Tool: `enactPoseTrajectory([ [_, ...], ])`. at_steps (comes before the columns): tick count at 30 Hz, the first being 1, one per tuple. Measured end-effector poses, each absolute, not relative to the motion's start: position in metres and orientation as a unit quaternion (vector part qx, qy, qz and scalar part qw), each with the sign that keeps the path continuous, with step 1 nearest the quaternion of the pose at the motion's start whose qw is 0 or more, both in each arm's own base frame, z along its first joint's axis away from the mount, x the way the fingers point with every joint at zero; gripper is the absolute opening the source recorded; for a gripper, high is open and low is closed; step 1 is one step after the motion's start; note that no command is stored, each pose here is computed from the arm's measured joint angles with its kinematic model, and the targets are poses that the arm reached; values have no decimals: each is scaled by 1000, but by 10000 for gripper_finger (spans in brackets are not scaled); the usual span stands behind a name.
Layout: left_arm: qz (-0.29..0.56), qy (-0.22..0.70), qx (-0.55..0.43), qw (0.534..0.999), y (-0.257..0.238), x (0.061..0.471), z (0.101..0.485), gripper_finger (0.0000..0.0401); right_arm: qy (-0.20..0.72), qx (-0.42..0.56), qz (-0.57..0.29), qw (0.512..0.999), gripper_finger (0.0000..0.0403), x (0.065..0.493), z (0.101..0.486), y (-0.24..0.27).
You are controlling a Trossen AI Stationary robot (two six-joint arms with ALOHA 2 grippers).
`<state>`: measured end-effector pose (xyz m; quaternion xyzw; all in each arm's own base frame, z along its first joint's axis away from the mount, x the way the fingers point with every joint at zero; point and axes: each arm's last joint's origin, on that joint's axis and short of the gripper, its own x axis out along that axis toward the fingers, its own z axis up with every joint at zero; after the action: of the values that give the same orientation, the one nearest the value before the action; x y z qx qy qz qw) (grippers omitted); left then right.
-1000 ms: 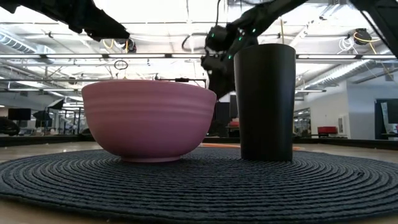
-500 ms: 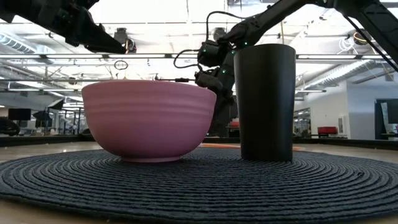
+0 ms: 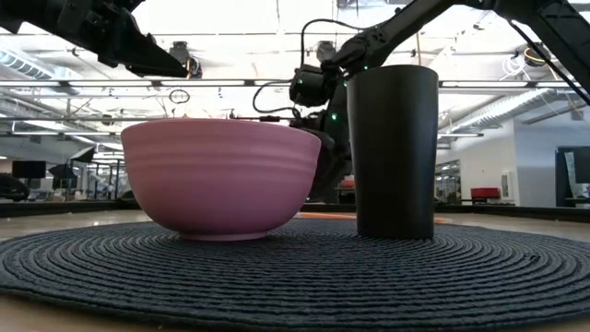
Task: Pick & Place Utensil
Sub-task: Put the orange straw into the black cup on the blue mat
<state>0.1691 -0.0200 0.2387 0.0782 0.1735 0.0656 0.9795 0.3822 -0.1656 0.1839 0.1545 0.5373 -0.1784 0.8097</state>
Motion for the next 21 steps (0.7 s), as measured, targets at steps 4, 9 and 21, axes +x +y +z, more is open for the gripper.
enactPoseTrajectory([
  [4, 66, 171, 78, 980, -20, 169, 239, 186, 540, 163, -185, 805, 194, 379, 174, -164],
  [9, 66, 171, 77, 980, -20, 169, 239, 186, 527, 177, -195, 808, 195, 379, 169, -164],
  [21, 66, 171, 76, 980, -20, 169, 239, 186, 537, 190, -199, 798, 192, 373, 155, -158],
])
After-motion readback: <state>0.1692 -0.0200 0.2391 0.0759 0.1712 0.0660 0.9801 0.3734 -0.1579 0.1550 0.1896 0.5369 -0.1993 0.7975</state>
